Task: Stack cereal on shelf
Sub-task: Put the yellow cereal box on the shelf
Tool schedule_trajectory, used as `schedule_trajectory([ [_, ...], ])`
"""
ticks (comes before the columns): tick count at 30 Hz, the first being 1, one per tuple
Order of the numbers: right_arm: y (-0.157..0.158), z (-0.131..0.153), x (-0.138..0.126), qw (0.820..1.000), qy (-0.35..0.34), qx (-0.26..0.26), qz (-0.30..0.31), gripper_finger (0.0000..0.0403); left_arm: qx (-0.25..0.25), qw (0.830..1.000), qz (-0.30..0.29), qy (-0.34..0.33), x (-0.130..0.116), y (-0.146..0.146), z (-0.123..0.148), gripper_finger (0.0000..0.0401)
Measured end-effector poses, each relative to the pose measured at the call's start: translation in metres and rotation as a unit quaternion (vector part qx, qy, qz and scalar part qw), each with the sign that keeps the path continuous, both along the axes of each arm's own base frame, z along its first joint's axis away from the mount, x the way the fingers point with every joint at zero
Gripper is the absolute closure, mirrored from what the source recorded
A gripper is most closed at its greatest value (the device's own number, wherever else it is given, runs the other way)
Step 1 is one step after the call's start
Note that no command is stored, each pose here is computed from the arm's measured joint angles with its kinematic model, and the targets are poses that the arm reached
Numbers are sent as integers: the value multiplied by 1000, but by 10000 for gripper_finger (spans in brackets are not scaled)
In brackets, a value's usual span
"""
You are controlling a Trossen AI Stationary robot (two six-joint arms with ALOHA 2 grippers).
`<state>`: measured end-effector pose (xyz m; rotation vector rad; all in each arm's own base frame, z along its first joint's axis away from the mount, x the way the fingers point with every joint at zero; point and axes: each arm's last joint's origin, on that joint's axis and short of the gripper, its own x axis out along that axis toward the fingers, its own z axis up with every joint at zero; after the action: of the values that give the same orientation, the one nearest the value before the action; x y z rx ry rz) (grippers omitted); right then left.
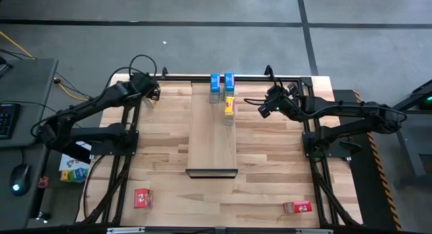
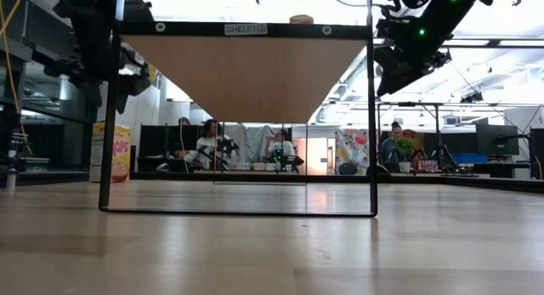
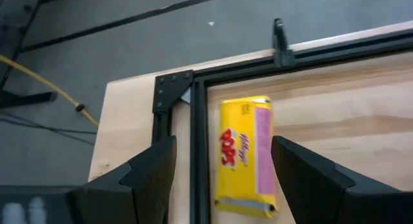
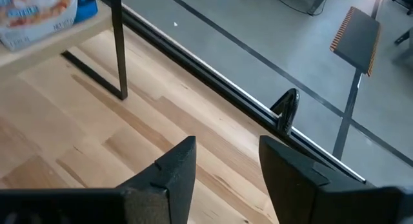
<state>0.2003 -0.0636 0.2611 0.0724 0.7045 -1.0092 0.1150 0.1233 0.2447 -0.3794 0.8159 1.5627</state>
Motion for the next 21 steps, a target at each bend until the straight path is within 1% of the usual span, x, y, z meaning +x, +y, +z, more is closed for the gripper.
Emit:
schedule_trajectory([
  [3, 0, -3, 2, 1000, 7, 1, 0, 240, -11, 1000, 8, -11, 2, 8, -4, 157],
  [9, -2, -10, 8, 1000, 26, 5, 0, 240, -22, 998, -23, -51, 8, 24, -6, 157],
  [17, -3, -19, 13, 999, 52, 11, 0, 240, -30, 999, -11, -42, 5, 23, -7, 157],
  [21, -3, -19, 13, 999, 54, 11, 0, 240, -64, 998, 9, -17, 2, 22, -15, 157],
])
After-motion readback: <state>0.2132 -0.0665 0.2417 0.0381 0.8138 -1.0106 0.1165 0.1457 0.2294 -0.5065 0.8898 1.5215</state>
